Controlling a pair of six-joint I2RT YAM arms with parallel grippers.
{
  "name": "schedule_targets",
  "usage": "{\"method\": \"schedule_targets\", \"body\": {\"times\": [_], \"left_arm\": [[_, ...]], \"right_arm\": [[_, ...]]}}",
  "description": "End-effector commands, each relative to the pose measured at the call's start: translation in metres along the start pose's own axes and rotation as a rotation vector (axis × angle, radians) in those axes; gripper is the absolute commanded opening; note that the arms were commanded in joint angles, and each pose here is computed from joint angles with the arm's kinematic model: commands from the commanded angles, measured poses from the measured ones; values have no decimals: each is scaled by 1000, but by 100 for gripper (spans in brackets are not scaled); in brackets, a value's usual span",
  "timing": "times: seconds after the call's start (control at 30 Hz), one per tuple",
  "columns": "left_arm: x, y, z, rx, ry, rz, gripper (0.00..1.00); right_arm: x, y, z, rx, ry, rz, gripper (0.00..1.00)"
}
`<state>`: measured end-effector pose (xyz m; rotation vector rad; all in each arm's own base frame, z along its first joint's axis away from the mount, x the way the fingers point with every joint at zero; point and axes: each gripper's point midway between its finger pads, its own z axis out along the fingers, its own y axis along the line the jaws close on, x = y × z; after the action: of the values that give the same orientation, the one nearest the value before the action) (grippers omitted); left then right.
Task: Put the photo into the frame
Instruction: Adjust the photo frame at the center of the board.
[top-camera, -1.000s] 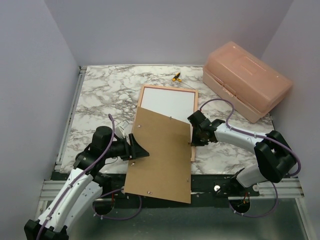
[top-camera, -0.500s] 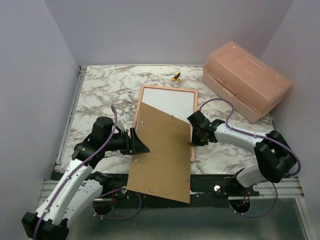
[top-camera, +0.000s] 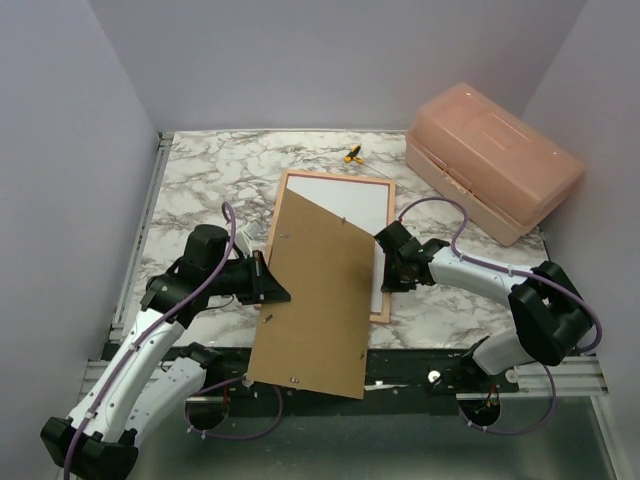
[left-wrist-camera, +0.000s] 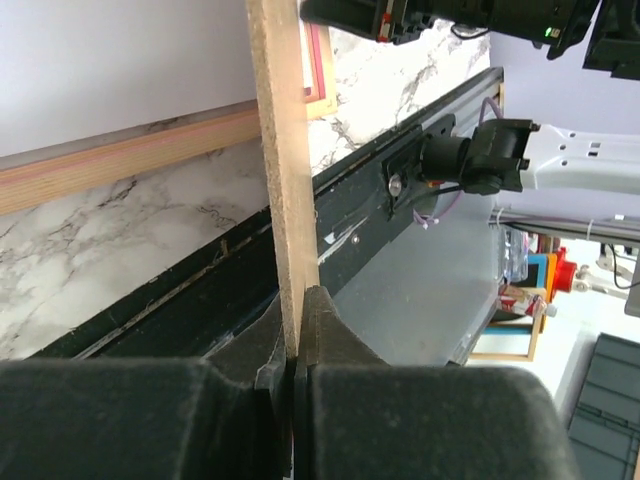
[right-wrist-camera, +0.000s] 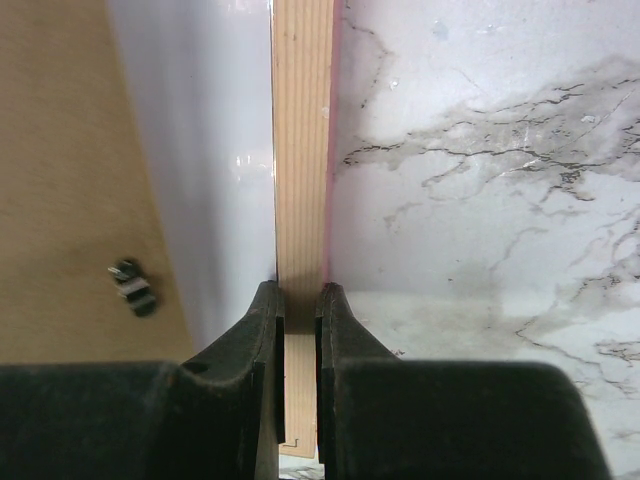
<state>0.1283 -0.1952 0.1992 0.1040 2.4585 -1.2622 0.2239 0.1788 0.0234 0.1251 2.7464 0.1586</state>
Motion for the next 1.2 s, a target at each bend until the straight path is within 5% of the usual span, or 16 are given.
{"method": "schedule_targets", "body": {"times": [0.0,0.37,0.6,0.83,1.17], "left_arm": [[-24,-14,-20,-20,-146,87,0],[-53,-34,-57,-9,-344,103,0],[-67,-39,-63,44,-364,80,0],[-81,-41,-71,124,-376,44,0],[-100,-36,-87,104,-410,68,0]], "right_arm": [[6,-15,-3,61,-1,-49,10],[8,-35,-26,117,-16,-45,0],[-7,-37,-43,132,-64,-70,0],[7,-5,-34,-60,17,-180,0],[23,0,-25,-95,97,-210,0]]}}
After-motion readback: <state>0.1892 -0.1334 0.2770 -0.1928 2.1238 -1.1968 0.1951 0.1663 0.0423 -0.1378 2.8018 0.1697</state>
